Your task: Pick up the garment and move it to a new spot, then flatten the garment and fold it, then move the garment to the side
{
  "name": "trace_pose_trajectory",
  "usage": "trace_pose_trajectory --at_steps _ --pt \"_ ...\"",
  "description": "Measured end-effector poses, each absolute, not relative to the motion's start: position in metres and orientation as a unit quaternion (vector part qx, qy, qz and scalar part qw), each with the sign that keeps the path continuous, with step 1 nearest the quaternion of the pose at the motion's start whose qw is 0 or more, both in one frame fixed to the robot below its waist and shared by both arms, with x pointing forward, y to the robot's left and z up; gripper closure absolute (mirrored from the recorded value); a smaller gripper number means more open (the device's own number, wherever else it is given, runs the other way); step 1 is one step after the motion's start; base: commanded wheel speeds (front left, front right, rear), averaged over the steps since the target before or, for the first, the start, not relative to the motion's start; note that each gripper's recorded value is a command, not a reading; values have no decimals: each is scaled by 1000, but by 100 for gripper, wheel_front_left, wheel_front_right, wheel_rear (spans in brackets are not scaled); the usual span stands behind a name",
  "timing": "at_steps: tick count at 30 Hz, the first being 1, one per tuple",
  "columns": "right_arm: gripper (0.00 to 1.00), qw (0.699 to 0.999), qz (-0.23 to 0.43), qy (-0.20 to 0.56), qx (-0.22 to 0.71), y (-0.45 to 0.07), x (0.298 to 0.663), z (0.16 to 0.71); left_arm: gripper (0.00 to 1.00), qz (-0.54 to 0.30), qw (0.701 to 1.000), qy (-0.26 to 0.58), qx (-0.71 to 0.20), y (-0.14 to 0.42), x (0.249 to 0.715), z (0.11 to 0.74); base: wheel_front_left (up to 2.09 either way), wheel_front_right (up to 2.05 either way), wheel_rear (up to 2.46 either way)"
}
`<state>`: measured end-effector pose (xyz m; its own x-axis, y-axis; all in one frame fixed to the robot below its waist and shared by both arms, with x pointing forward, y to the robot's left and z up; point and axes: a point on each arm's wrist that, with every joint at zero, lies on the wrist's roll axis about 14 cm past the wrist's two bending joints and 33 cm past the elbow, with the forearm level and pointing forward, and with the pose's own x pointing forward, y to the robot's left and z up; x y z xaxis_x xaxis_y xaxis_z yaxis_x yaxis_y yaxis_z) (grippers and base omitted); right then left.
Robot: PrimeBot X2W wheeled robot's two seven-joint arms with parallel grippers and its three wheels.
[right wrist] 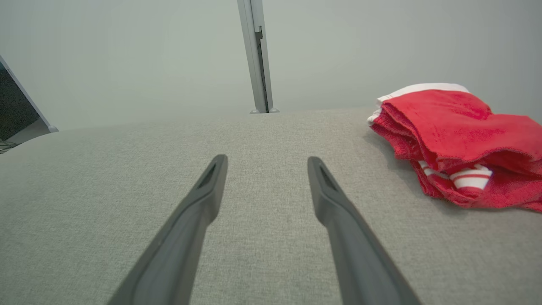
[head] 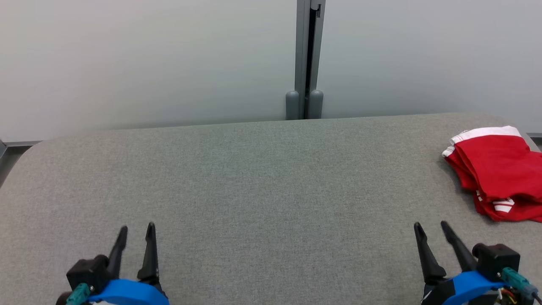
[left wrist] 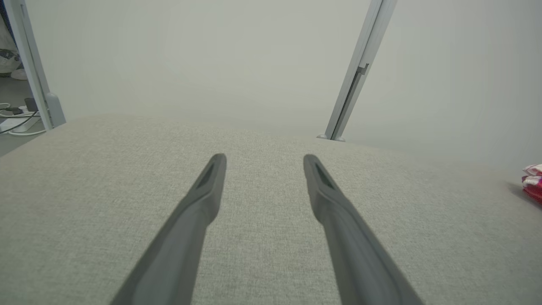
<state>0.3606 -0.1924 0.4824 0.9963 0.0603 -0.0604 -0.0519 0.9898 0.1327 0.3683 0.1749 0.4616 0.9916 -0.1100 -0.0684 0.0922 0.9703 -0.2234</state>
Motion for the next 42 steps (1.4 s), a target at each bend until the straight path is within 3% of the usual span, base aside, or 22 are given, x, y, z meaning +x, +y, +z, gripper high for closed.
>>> trace_pose_trajectory --at_steps 7,42 --pt "100 993 19 78 88 -192 349 455 100 -36 986 95 -136 173 348 429 0 0 0" --pt "100 929 -25 61 365 -200 361 468 100 30 917 78 -391 188 364 450 0 0 0"
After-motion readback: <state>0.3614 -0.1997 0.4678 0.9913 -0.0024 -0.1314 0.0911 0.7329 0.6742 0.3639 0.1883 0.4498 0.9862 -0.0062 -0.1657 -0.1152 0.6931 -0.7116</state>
